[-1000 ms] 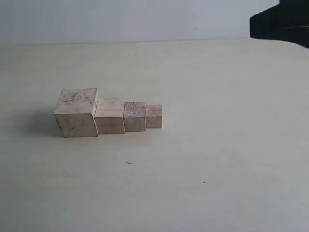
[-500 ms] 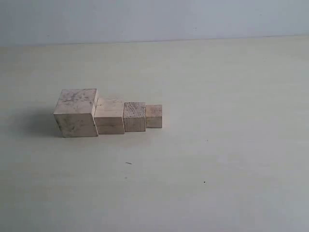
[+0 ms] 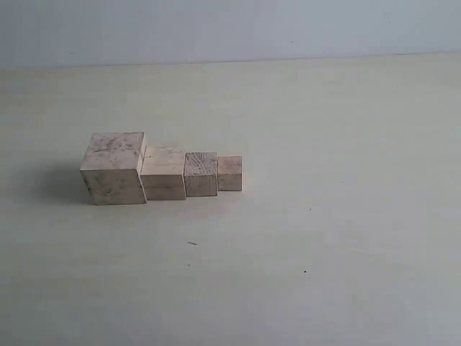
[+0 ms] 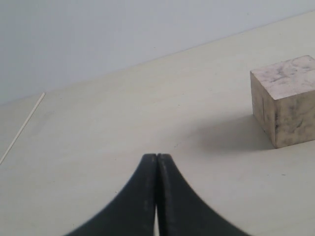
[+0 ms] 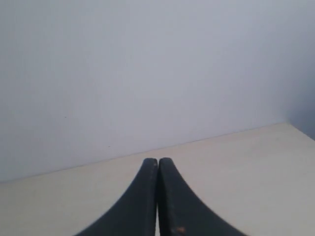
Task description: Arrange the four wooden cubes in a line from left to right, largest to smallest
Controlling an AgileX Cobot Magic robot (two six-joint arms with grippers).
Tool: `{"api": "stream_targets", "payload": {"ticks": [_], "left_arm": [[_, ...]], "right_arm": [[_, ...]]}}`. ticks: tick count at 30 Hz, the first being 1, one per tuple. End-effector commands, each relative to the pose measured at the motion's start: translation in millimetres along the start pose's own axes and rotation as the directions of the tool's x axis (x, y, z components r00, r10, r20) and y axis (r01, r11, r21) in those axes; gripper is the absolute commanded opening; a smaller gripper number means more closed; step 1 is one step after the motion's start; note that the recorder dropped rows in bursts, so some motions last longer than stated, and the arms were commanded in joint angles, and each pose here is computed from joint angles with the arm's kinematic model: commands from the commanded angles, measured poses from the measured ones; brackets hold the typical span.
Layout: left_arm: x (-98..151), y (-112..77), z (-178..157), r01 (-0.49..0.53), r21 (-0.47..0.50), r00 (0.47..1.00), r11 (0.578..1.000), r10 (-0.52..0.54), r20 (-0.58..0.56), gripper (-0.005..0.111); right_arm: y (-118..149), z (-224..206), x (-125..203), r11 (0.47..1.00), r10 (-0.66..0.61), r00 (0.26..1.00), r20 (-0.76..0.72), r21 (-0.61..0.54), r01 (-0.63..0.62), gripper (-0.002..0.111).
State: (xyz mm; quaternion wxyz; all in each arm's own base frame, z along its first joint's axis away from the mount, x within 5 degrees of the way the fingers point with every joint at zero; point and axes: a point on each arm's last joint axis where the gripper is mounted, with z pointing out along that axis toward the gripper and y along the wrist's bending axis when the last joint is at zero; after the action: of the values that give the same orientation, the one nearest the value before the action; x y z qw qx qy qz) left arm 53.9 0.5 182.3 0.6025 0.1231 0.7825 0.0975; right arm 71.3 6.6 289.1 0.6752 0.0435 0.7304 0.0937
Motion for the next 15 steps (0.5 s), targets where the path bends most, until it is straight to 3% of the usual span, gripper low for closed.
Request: {"api": "stream_targets", "payload": {"ticks": [1,15], "left_arm": [[-1,0.0,0,0.003,0.001,1.0,1.0,-0.003,0.019,0.0],[-1,0.0,0,0.003,0.001,1.0,1.0,-0.003,0.019,0.0]], "right_arm": [[-9,-6,18,0.997,-0.006,0.999,0.038,0.077,0.003,0.0],[-23,-10,83,0.992,-0.048,0.999,-0.015,0.117,0.049,0.0]]}}
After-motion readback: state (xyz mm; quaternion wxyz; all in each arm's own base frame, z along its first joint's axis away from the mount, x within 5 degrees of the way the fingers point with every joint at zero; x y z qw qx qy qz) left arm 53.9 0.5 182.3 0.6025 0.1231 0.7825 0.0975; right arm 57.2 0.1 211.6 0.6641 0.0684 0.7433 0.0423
